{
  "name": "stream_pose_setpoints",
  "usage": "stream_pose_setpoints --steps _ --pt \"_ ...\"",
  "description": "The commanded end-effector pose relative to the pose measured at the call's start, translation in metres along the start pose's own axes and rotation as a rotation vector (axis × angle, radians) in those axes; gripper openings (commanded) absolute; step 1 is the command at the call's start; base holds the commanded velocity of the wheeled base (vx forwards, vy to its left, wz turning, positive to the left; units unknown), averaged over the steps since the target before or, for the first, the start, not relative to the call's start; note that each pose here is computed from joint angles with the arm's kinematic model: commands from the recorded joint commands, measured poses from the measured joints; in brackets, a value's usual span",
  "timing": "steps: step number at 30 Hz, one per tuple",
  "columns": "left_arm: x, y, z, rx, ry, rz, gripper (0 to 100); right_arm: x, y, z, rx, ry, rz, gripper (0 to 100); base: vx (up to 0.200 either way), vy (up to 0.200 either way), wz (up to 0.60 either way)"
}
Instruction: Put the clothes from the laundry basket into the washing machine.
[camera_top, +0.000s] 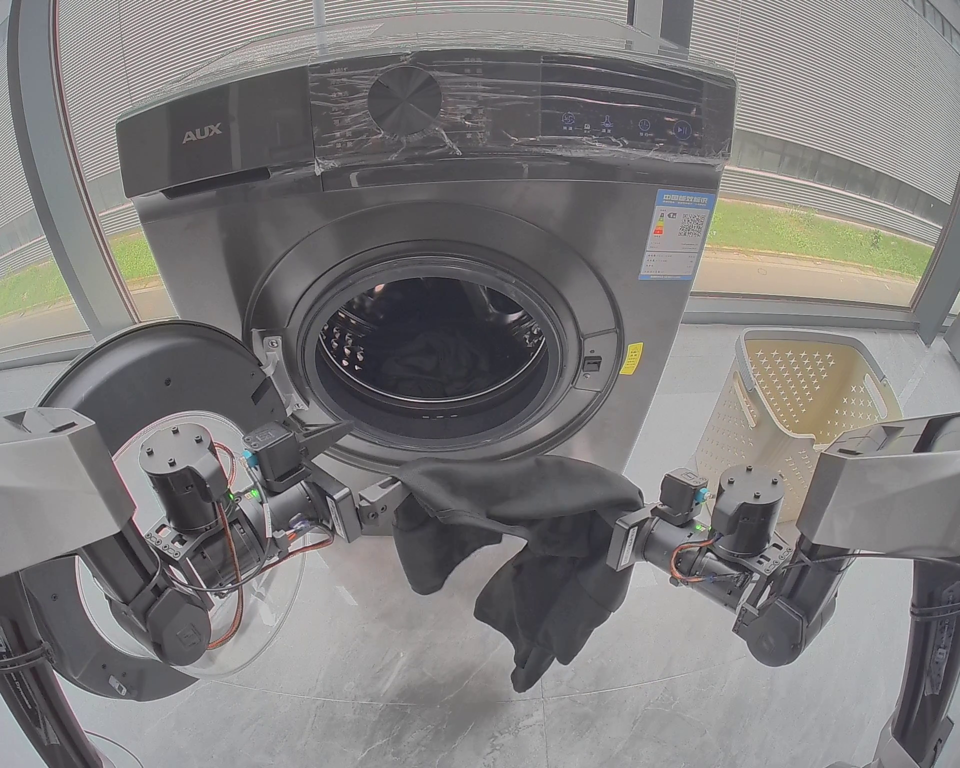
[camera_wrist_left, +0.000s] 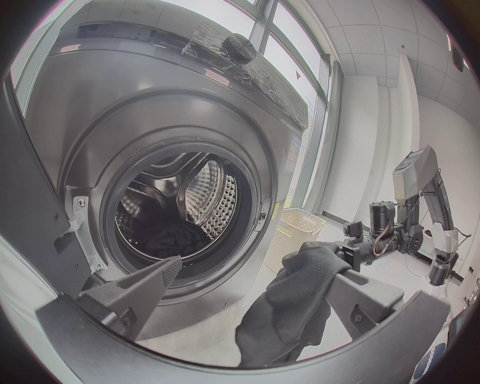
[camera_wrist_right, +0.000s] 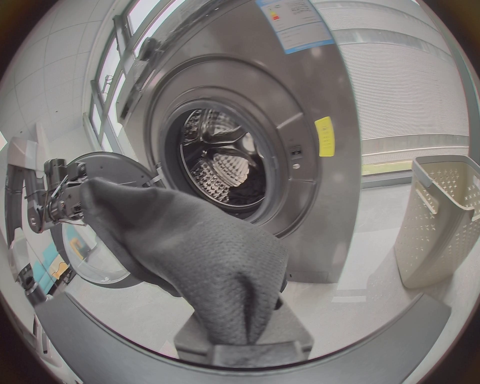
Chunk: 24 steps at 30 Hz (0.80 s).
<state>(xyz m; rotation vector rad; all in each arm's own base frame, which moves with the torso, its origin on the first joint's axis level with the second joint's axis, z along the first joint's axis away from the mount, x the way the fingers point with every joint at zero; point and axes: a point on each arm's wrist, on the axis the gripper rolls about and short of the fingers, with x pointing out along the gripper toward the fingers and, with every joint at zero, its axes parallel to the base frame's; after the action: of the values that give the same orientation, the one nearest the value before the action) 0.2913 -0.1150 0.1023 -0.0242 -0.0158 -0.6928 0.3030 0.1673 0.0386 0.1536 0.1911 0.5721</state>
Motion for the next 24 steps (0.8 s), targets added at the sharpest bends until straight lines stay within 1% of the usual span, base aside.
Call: stream_pose_setpoints --steps 1,5,8,9,11,15,18,20,22,23,24 --pt "-0.002 0.000 -0.003 -0.001 0.014 -0.002 100 -0.002 -0.013 0.004 0.010 -0.013 -0.038 0 0.000 0.000 0.00" --pt "-0.003 0.002 -0.002 0.000 0.011 0.003 100 -0.001 -0.018 0.006 0.017 -0.021 -0.069 0 0.000 0.000 0.00" --pt "-0.003 0.004 -0.002 0.000 0.010 0.007 100 -0.001 -0.023 0.006 0.026 -0.013 -0.094 0 0.000 0.000 0.00" --pt "-0.003 0.004 -0.002 0.000 0.011 0.007 100 0.000 -0.026 0.007 0.029 -0.018 -0.112 0 0.000 0.000 0.00" --pt "-0.003 0.004 -0.002 0.003 0.010 0.006 100 0.000 -0.026 0.008 0.028 -0.019 -0.110 0 0.000 0.000 0.00" --pt "-0.002 0.005 -0.001 0.005 0.005 0.015 100 -0.001 -0.019 0.011 0.027 -0.025 -0.093 0 0.000 0.000 0.00" --pt "-0.004 0.010 0.000 0.007 0.001 0.030 100 -0.001 -0.016 0.012 0.025 -0.030 -0.086 0 0.000 0.000 0.00" --pt "-0.004 0.008 0.000 0.009 0.001 0.022 100 0.000 -0.010 0.012 0.021 -0.031 -0.064 0 0.000 0.000 0.00" --pt "-0.003 0.001 -0.004 0.002 0.018 0.000 100 0.001 0.004 0.013 0.013 -0.035 -0.022 0 0.000 0.000 0.00" --pt "-0.002 -0.003 -0.007 0.006 0.029 -0.017 100 0.000 0.013 0.014 0.010 -0.034 0.005 0 0.000 0.000 0.00" --pt "0.000 -0.006 -0.010 0.010 0.037 -0.025 100 0.001 0.019 0.015 0.008 -0.035 0.025 0 0.000 0.000 0.00"
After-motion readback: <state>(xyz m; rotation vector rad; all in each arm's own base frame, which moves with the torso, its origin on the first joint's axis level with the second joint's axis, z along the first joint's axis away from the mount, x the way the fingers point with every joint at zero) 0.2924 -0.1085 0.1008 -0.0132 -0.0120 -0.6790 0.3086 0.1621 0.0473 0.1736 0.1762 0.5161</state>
